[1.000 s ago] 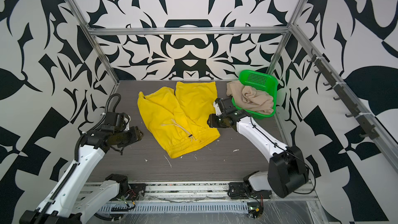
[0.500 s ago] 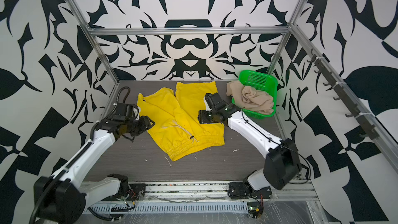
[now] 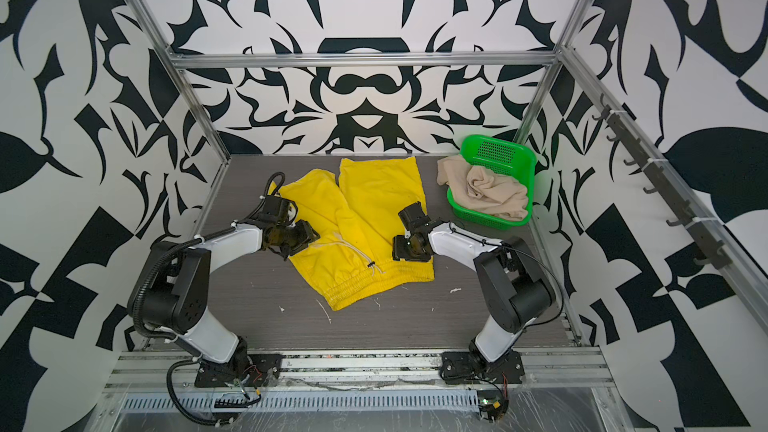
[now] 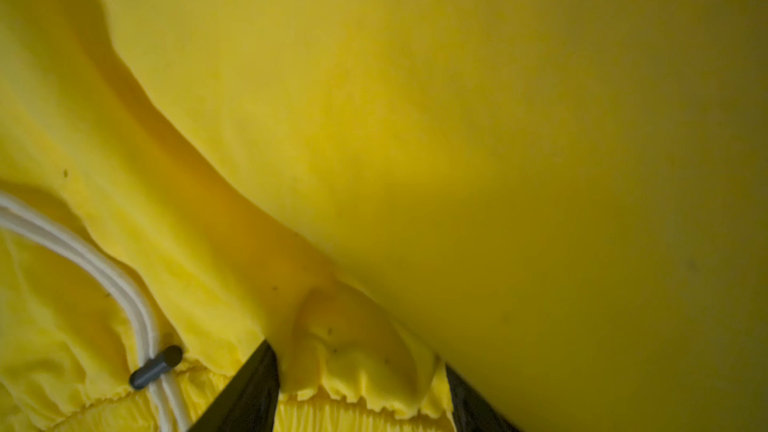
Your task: Fold and stack the shorts
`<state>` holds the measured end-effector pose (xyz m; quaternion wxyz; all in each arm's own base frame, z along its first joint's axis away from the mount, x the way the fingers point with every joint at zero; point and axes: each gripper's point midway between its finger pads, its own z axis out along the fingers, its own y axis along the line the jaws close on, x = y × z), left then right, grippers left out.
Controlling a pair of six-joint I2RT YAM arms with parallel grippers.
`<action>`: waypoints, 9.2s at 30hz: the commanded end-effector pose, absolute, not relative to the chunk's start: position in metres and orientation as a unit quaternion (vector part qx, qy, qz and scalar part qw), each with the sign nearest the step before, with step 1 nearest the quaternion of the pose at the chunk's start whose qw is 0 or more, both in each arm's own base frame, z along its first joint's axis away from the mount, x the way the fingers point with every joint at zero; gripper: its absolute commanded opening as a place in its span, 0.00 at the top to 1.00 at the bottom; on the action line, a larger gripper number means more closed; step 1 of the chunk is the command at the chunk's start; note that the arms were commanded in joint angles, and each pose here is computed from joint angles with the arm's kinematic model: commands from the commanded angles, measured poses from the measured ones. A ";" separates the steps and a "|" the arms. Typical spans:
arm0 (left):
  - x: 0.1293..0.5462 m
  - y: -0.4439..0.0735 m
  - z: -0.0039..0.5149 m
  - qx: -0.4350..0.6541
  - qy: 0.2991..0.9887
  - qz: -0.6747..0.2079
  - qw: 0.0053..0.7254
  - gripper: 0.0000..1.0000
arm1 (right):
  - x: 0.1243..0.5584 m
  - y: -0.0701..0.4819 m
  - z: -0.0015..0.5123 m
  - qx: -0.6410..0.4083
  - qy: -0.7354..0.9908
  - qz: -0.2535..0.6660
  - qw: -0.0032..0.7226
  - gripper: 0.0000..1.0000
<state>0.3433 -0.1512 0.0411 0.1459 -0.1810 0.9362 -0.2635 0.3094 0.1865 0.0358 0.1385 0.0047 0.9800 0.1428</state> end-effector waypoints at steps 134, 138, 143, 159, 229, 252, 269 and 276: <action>0.208 -0.427 0.105 0.468 0.726 -0.275 0.422 0.46 | 0.260 0.192 0.039 0.309 0.833 0.449 0.092 0.25; 0.217 -0.398 0.125 0.420 0.754 -0.267 0.428 0.44 | 0.255 0.189 0.030 0.297 0.849 0.428 0.085 0.32; 0.247 -0.341 0.135 0.306 0.823 -0.243 0.411 0.43 | 0.254 0.190 0.025 0.289 0.855 0.423 0.081 0.43; 0.374 -0.180 0.087 -0.007 0.943 -0.160 0.292 0.45 | 0.266 0.176 0.039 0.251 0.887 0.366 0.130 1.00; 0.331 0.010 0.066 -0.457 0.858 -0.191 0.139 0.45 | 0.306 0.181 0.065 0.170 0.895 0.360 0.201 1.00; 0.346 0.014 0.050 -0.456 0.861 -0.183 0.134 0.46 | 0.305 0.184 0.061 0.170 0.895 0.364 0.192 1.00; 0.330 0.043 0.129 -0.418 0.873 -0.107 0.226 0.97 | 0.320 0.187 0.111 0.133 0.889 0.373 0.232 1.00; 0.337 0.073 0.225 -0.356 0.865 -0.030 0.353 0.96 | 0.359 0.190 0.186 0.074 0.881 0.367 0.290 1.00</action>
